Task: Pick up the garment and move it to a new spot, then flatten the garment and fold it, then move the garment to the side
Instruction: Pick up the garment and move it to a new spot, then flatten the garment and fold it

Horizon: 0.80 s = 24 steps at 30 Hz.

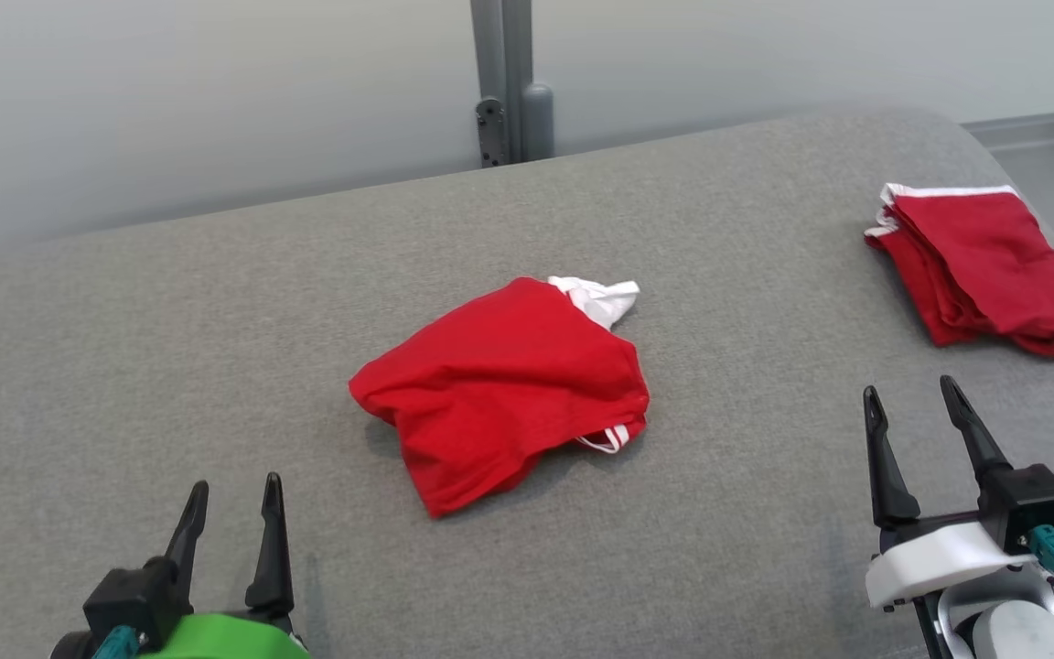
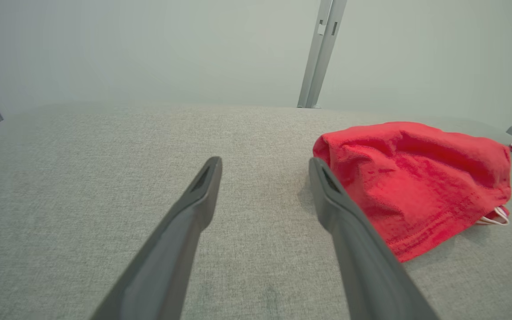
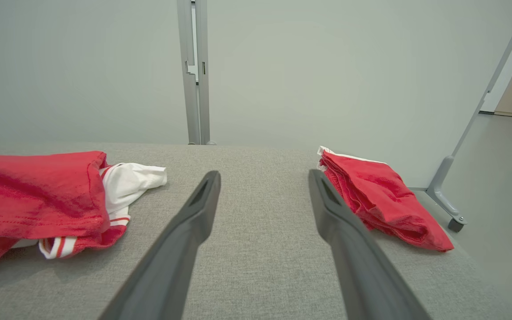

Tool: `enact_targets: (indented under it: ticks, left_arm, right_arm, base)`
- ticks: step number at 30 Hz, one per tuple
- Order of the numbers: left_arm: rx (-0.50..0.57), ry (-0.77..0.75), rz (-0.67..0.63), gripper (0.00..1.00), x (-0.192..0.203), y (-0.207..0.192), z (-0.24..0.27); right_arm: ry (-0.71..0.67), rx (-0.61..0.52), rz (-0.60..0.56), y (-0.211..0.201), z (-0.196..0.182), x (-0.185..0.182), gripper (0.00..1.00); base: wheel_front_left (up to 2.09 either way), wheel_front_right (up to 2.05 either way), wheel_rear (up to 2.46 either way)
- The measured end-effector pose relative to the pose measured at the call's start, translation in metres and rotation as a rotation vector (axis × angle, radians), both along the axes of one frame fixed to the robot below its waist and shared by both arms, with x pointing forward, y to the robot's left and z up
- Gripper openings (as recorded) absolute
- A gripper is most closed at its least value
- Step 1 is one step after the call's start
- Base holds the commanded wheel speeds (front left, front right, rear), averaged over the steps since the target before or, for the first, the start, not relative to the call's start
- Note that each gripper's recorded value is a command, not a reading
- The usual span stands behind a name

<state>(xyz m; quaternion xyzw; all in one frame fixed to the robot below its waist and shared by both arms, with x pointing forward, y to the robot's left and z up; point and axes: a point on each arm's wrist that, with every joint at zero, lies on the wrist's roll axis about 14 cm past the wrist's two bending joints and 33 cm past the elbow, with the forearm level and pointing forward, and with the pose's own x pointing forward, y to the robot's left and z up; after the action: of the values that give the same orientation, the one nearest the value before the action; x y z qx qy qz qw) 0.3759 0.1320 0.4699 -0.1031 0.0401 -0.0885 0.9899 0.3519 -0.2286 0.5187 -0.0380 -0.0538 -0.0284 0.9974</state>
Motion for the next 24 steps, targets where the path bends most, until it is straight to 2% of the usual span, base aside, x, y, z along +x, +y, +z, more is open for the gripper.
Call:
enact_targets:
  ticks: [10,24]
  left_arm:
    - [-0.001,-0.077,0.127,1.0,-0.052,0.042,0.016]
    - [0.014,-0.122,0.167,1.0,-0.06,0.056,0.025]
  right_arm:
    - [0.002,0.023,0.098,0.033,-0.003,-0.004,1.0]
    - [0.028,0.083,0.173,0.062,-0.012,-0.001,1.0]
  base:
    - [0.0,0.0,0.0]
    - [0.0,0.0,0.0]
